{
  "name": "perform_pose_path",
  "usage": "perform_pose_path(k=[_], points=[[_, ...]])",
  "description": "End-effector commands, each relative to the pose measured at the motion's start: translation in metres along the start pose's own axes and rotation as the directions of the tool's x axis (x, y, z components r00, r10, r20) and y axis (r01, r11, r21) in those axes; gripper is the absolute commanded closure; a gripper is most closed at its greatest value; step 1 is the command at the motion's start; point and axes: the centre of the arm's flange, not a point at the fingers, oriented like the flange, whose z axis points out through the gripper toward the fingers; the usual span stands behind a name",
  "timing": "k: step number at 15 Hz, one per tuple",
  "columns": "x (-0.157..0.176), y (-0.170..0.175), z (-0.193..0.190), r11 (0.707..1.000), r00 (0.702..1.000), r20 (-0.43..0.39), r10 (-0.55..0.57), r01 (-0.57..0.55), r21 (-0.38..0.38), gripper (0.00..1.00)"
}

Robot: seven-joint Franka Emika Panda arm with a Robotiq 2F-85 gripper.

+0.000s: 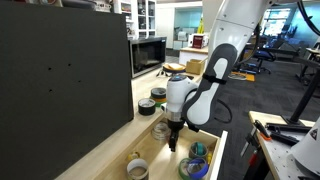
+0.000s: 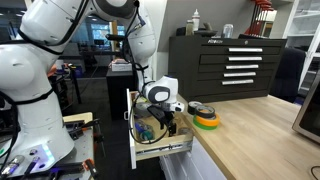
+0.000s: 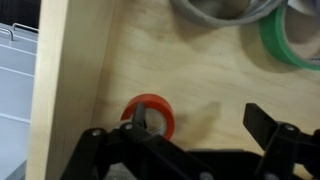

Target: Remove the small orange tape from the drawer.

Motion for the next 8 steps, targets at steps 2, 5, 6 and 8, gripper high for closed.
perform_pose_path(k=[2, 5, 6, 8], points=[[0.012, 0.0034, 0.0016, 0.999, 0.999, -0.036, -0.035, 0.035, -0.004, 0.0], [0.0141, 0.0052, 0.0036, 1.0, 0.999, -0.034, -0.029, 0.03, 0.005, 0.0], [0.0137, 0.0059, 0.0055, 1.0, 0.999, -0.034, -0.03, 0.03, 0.009, 0.0], [0.013, 0.0075, 0.0097, 0.999, 0.999, -0.03, -0.027, 0.027, 0.019, 0.0]])
